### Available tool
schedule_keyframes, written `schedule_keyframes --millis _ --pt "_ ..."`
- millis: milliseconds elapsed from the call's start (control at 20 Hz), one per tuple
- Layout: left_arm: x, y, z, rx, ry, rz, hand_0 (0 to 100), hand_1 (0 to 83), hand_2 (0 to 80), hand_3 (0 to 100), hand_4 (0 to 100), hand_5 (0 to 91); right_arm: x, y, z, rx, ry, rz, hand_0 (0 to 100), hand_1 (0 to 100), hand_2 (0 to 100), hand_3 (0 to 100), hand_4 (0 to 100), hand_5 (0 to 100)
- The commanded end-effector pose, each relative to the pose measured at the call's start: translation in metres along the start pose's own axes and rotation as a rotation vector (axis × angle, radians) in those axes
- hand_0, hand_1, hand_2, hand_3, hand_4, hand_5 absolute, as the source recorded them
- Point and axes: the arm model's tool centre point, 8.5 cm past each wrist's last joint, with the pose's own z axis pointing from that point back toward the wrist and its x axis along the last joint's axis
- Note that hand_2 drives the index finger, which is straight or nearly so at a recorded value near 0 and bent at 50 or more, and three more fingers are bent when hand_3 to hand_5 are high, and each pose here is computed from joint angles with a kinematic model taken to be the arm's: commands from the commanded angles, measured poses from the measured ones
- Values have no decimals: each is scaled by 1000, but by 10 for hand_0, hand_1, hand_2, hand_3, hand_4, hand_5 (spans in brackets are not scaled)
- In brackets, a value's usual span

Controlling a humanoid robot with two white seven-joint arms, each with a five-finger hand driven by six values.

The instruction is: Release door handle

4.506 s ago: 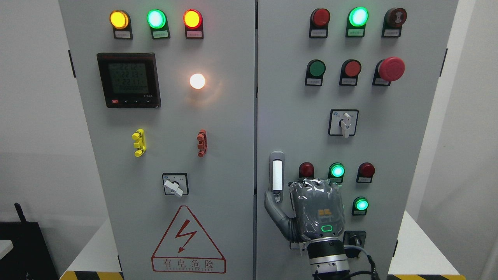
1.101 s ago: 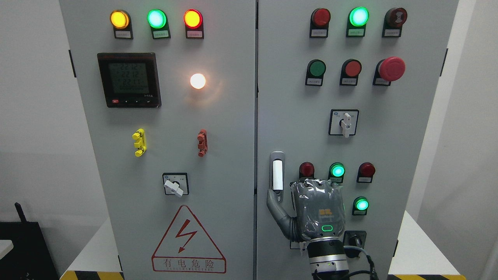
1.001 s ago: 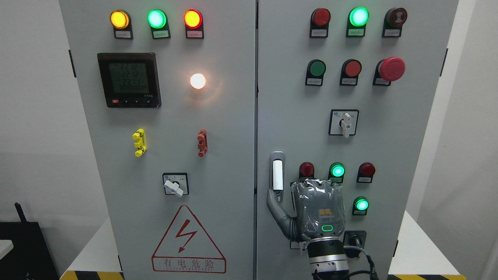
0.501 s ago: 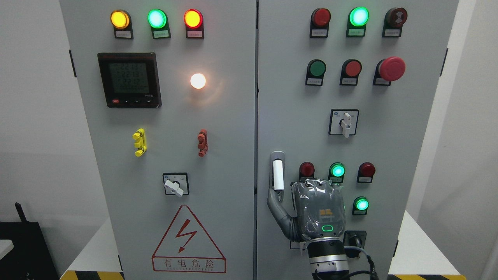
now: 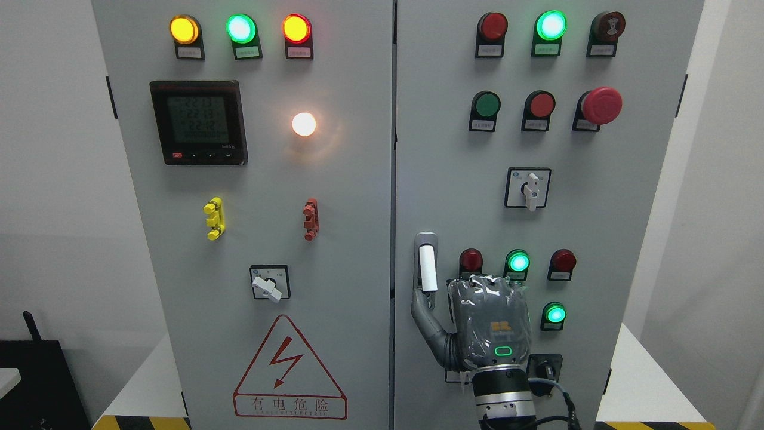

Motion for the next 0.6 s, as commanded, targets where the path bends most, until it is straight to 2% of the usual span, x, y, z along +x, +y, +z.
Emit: schedule_keyframes --millis 0,551 --pt "-9 0 1 -2 0 2 120 389 0 0 0 0 -1 -1 0 -4 3 -1 533 0 1000 1000 1000 944" --pt "-9 0 1 -2 0 2 120 389 0 0 0 0 -2 -1 0 -3 11 -1 537 0 1000 1000 1000 944"
